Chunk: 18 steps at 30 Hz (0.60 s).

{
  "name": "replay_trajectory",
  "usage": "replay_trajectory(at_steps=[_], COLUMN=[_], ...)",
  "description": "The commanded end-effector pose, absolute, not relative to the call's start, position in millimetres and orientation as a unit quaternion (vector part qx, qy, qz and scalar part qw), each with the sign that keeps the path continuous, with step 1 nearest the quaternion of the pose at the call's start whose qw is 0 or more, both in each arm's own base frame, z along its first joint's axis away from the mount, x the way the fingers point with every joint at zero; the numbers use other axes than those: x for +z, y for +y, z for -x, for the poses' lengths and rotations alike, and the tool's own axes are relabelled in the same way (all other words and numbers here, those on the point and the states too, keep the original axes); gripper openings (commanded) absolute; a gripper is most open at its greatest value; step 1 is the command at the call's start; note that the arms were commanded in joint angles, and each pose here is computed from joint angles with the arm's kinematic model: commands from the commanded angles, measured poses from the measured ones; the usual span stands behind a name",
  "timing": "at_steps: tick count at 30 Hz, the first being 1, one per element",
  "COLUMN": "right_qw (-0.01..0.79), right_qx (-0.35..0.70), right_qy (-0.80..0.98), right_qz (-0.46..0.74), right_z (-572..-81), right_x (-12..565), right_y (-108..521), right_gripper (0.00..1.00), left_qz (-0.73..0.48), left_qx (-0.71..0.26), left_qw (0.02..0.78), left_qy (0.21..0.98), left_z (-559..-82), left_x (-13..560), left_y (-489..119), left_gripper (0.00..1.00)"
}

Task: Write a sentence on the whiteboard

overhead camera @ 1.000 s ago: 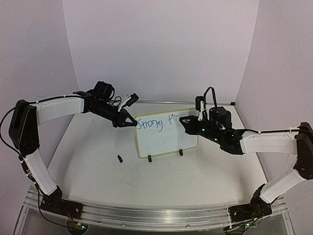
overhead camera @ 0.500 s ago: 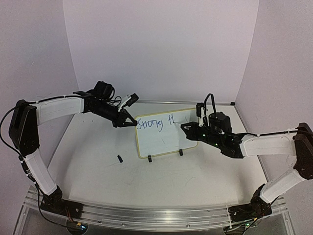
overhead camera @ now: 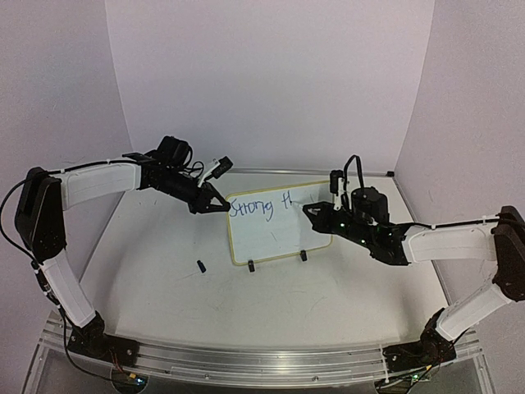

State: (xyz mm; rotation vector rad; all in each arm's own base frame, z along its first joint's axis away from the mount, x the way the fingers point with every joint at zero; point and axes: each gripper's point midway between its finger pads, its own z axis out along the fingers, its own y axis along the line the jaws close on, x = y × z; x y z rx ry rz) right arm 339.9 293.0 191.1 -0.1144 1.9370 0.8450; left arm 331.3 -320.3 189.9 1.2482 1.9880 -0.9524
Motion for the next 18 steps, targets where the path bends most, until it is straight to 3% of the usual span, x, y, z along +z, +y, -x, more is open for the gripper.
replay_trajectory(at_steps=[1, 18], right_qw=[0.529, 0.521], right_qx=[0.366, 0.340], right_qy=[0.765, 0.783], right_qz=[0.030, 0.004], right_z=[-348.0, -345.0], right_x=[226.5, 204.2], right_y=[293.2, 277.3], right_gripper=[0.00, 0.00], left_qz=[-0.481, -0.481], left_qx=[-0.320, -0.321], left_qw=[0.285, 0.284], left_qy=[0.765, 0.765], left_z=[-329.7, -329.0], left_x=[175.5, 175.1], left_y=[-313.6, -314.5], left_gripper=[0.00, 0.00])
